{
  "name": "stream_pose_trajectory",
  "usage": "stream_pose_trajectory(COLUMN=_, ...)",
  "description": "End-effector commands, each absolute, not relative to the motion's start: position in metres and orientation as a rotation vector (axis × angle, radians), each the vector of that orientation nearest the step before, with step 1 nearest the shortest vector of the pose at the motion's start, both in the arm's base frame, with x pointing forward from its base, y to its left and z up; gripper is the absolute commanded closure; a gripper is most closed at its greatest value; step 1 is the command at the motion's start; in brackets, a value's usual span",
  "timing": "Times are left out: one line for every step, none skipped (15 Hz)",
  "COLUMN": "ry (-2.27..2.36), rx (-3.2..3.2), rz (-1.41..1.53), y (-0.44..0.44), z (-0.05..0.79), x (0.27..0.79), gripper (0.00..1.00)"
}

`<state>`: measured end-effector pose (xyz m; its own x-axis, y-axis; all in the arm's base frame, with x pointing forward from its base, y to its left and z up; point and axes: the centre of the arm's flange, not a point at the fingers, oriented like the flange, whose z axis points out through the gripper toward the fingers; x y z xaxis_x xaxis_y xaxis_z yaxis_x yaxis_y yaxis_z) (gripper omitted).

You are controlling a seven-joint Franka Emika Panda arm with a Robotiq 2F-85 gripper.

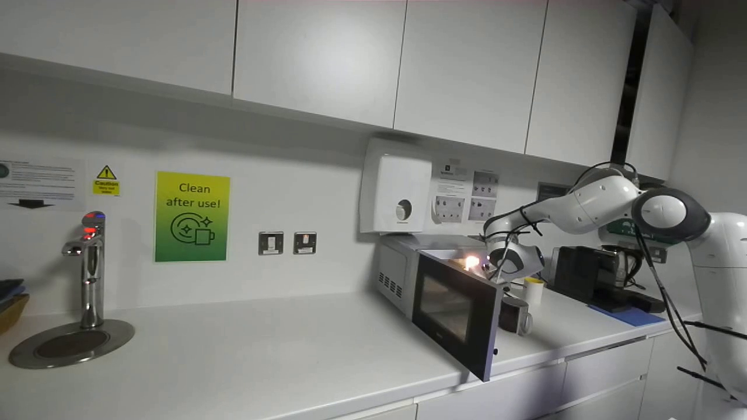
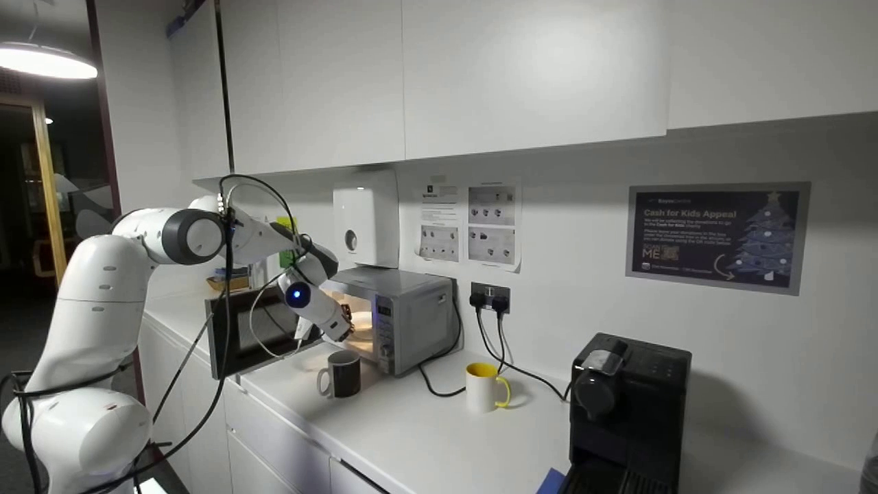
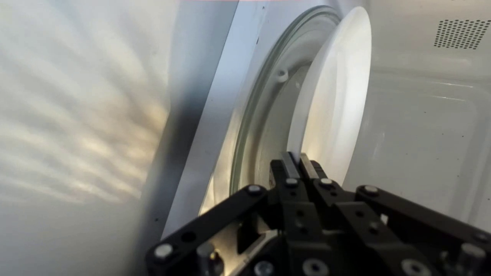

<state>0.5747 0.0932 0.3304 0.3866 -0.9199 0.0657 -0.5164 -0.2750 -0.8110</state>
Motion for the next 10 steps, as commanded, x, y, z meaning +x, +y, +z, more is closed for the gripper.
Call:
stream_pose_trajectory(ry=1.244, rx=-1.902, rz=-0.787, y=0.097, z=0.331, x=0.584, gripper=0.99)
stream_pose_trajectory(ry=1.248, rx=-1.898, rz=-0.792, y=0.096, z=0.331, x=0.586, gripper=0.99)
stream_pose_trajectory(ry=1.252, rx=-1.895, rz=-0.796, y=0.095, z=0.330, x=0.588, gripper=0.99)
stream_pose_trajectory(ry=1.257, rx=-1.893, rz=-0.800, y=0.094, z=0.329, x=0.590, gripper=0.99)
stream_pose_trajectory(ry=1.261, rx=-1.889, rz=-0.803, y=0.093, z=0.328, x=0.591, gripper=0.99)
stream_pose_trajectory(ry=1.264, rx=-1.888, rz=-0.806, y=0.093, z=0.327, x=0.593, gripper=0.99)
stream_pose_trajectory(ry=1.268, rx=-1.887, rz=-0.805, y=0.093, z=0.326, x=0.594, gripper=0.99)
stream_pose_trajectory(ry=1.270, rx=-1.886, rz=-0.806, y=0.093, z=0.325, x=0.595, gripper=0.99)
stream_pose_trajectory(ry=1.273, rx=-1.885, rz=-0.806, y=0.094, z=0.324, x=0.597, gripper=0.99)
stream_pose_trajectory(ry=1.273, rx=-1.884, rz=-0.805, y=0.095, z=0.323, x=0.599, gripper=0.99)
